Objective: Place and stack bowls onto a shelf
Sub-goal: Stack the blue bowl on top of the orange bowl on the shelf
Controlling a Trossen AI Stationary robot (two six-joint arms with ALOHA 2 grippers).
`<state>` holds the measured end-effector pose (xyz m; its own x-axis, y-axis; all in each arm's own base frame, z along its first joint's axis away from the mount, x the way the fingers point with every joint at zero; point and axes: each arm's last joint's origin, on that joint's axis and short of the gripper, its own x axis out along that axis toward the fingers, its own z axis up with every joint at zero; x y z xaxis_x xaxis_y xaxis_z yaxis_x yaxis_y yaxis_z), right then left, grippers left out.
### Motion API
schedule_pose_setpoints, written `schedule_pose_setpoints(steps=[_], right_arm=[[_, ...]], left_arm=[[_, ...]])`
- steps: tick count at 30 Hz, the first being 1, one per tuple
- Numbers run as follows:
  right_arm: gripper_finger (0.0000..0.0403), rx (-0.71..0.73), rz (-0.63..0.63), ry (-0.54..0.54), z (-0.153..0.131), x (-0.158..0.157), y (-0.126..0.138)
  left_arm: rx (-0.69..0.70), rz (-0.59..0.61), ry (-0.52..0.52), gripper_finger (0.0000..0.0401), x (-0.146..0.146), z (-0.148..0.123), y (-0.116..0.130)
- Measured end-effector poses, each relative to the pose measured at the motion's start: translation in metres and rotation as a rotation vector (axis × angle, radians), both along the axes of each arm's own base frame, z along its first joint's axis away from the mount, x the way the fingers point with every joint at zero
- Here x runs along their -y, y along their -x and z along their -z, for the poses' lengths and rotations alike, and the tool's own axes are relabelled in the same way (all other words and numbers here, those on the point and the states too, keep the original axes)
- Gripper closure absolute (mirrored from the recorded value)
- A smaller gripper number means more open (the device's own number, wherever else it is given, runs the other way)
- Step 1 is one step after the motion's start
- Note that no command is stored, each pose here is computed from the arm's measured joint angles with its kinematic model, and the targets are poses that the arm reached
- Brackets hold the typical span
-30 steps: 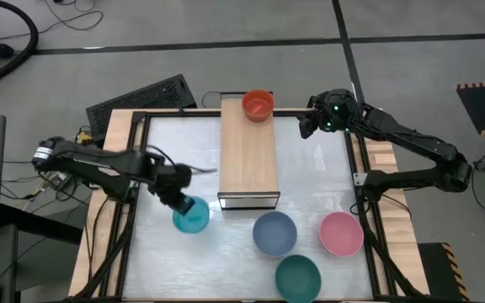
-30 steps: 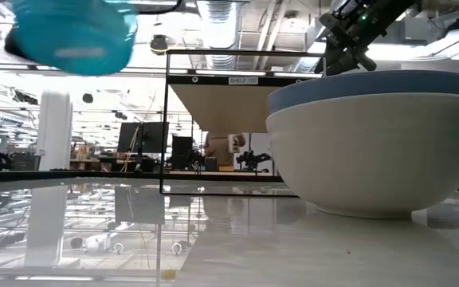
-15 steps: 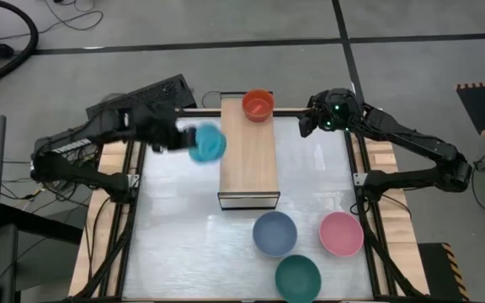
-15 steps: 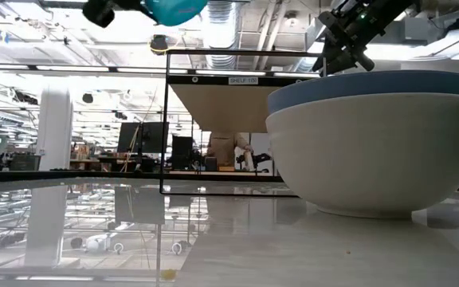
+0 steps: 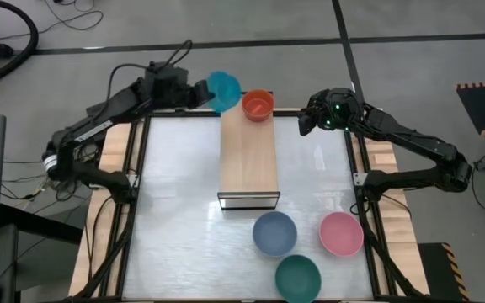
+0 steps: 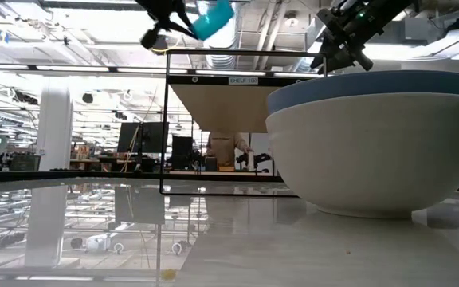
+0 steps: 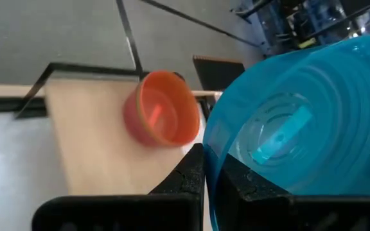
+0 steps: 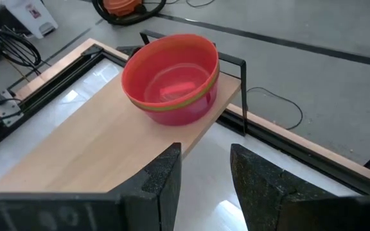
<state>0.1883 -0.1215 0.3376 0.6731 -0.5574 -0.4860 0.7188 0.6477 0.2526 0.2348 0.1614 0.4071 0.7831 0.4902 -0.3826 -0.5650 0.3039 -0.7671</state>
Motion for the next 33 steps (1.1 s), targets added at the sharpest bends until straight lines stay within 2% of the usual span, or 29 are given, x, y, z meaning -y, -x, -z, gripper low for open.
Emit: schedule_pose_setpoints(steps=[10,16,20,26,30,33], right_arm=[[0.0242,-0.001,0.004,0.002,0.000,0.000,0.000],[0.0242,-0.002,0.007,0.004,0.000,0.000,0.000],[0.0242,-0.002,0.007,0.003,0.000,0.000,0.000],[0.0242,-0.006,0.007,0.001,0.000,0.000,0.000],[0.0242,-0.009,0.007,-0.001,0.001,0.000,0.001],[0.0242,-0.009,0.007,0.000,0.001,0.000,0.000]], left_arm=[[0.004,0.002,-0.006,0.0401,-0.045,0.033,-0.034],[0.018,0.020,-0.033,0.0401,-0.059,0.037,-0.061],[-0.064,0.068,-0.082,0.0401,-0.065,0.025,-0.081],[-0.305,0.075,-0.120,0.0401,-0.079,0.009,-0.094],[-0.402,0.106,-0.142,0.0401,-0.085,0.009,-0.104],[-0.412,0.127,-0.140,0.0401,-0.090,0.016,-0.115]])
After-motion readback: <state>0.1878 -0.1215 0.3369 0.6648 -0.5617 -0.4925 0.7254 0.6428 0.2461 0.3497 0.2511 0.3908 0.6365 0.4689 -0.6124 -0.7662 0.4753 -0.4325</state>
